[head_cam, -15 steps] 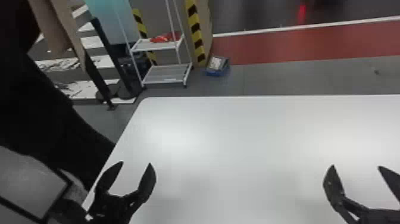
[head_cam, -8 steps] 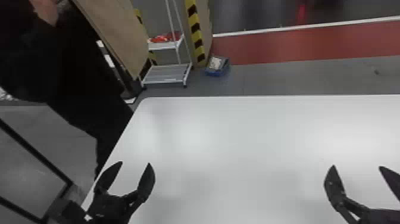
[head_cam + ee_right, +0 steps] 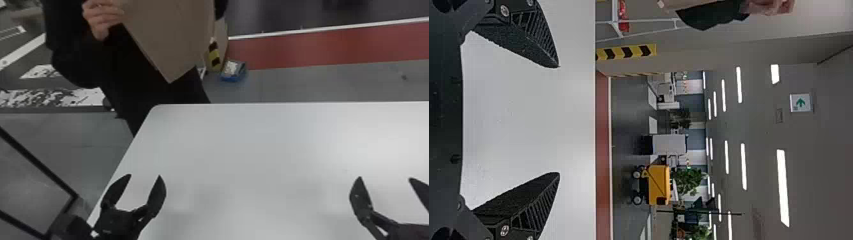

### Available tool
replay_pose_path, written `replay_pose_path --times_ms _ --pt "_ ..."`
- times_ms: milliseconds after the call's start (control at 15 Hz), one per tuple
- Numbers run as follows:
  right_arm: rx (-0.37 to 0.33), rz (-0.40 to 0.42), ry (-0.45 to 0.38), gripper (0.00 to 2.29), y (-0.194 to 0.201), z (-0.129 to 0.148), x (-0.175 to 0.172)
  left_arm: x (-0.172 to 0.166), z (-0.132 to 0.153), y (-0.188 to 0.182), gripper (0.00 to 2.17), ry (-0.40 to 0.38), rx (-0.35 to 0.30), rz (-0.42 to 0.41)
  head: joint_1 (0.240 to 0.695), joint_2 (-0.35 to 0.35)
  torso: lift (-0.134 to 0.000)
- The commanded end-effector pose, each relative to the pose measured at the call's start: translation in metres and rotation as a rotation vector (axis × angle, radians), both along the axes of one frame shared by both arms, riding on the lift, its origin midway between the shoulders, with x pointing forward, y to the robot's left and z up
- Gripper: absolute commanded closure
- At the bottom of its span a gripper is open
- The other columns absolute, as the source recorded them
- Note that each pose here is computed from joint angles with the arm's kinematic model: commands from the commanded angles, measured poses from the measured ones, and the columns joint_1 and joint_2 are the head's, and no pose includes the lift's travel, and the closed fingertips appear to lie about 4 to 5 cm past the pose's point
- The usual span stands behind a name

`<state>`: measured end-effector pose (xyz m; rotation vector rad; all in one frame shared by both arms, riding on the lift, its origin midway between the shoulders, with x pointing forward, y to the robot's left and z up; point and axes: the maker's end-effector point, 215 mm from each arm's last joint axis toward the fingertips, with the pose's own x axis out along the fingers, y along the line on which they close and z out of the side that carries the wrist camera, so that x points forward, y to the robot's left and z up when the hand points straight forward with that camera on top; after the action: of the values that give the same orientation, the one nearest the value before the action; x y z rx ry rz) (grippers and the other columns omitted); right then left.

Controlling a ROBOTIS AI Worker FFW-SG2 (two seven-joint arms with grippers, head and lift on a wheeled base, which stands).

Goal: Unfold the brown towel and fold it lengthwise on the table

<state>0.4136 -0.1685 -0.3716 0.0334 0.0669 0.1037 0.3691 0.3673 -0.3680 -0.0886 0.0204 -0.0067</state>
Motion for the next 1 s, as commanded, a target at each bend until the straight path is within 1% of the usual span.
replay_pose_path --times_ms 0,933 --pt "-0.001 -0.001 -0.002 0.11 -0.0008 0.0008 0.0003 -0.0005 -0.0007 -0.0004 0.08 0.000 -0.005 0.003 0.695 0.284 -0.117" --pt "-0.001 -0.001 0.002 0.11 -0.0008 -0.0005 -0.0009 -0.0018 -0.0004 -0.0010 0.08 -0.002 -0.005 -0.002 0.695 0.282 -0.117"
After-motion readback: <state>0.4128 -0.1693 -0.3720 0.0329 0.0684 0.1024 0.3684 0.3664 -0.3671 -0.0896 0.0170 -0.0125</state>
